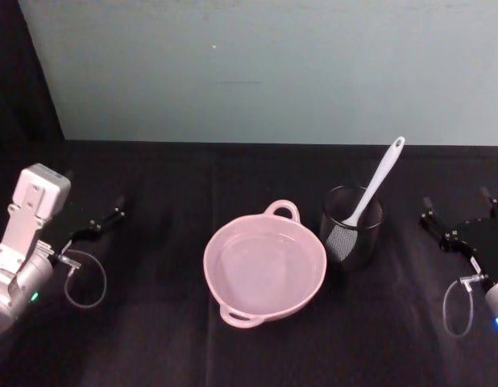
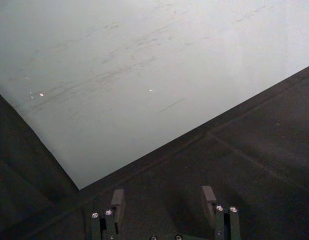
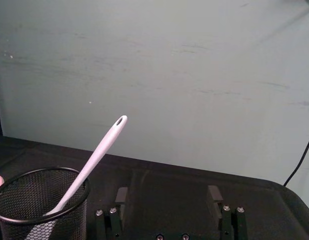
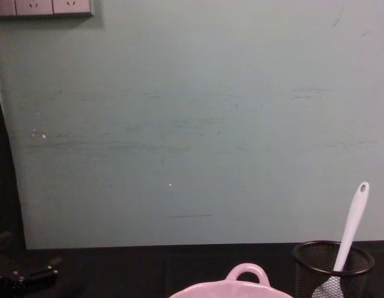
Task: Use the one hand to pick up the spoon and stir the clear water in the bowl.
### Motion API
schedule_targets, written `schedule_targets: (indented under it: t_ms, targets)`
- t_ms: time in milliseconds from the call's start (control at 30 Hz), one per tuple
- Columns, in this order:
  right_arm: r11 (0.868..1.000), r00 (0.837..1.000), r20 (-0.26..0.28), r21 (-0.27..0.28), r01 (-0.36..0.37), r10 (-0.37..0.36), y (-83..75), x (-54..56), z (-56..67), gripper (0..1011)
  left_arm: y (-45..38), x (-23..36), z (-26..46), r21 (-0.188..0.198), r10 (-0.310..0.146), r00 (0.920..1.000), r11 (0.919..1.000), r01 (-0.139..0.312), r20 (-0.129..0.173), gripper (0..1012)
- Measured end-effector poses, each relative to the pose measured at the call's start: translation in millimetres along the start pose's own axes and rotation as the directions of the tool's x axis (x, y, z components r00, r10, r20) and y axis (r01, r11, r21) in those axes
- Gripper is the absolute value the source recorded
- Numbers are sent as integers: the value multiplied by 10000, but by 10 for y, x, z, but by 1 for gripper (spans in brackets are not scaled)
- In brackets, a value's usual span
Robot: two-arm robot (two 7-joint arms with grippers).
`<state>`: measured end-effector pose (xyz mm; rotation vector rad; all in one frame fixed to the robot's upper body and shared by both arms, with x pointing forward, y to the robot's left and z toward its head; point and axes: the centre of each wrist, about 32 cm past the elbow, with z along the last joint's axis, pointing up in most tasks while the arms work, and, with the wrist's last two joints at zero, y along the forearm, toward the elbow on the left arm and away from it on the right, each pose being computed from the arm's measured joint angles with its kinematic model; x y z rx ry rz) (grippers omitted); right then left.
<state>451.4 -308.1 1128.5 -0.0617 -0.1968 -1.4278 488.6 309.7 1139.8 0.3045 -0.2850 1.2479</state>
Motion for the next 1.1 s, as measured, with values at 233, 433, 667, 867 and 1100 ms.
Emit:
schedule_targets:
  t_ms: [233, 433, 667, 867, 1100]
  targets:
    - [10000, 10000, 7, -11, 0, 0, -1, -3, 4, 1002, 0, 0, 0, -1, 0, 10000, 10000, 0, -1, 1005]
    - [10000, 10000, 16, -16, 2, -2, -2, -3, 5, 1002, 0, 0, 0, 0, 0, 10000, 10000, 0, 0, 1005]
    - [10000, 10000, 23, -18, 10, -10, -2, -2, 7, 1002, 0, 0, 0, 0, 0, 10000, 10000, 0, 0, 1005]
    - [10000, 10000, 23, -18, 14, -14, -1, -3, 9, 1002, 0, 0, 0, 0, 0, 10000, 10000, 0, 0, 1005]
    - [10000, 10000, 22, -17, 14, -14, -1, -3, 10, 1002, 0, 0, 0, 0, 0, 10000, 10000, 0, 0, 1005]
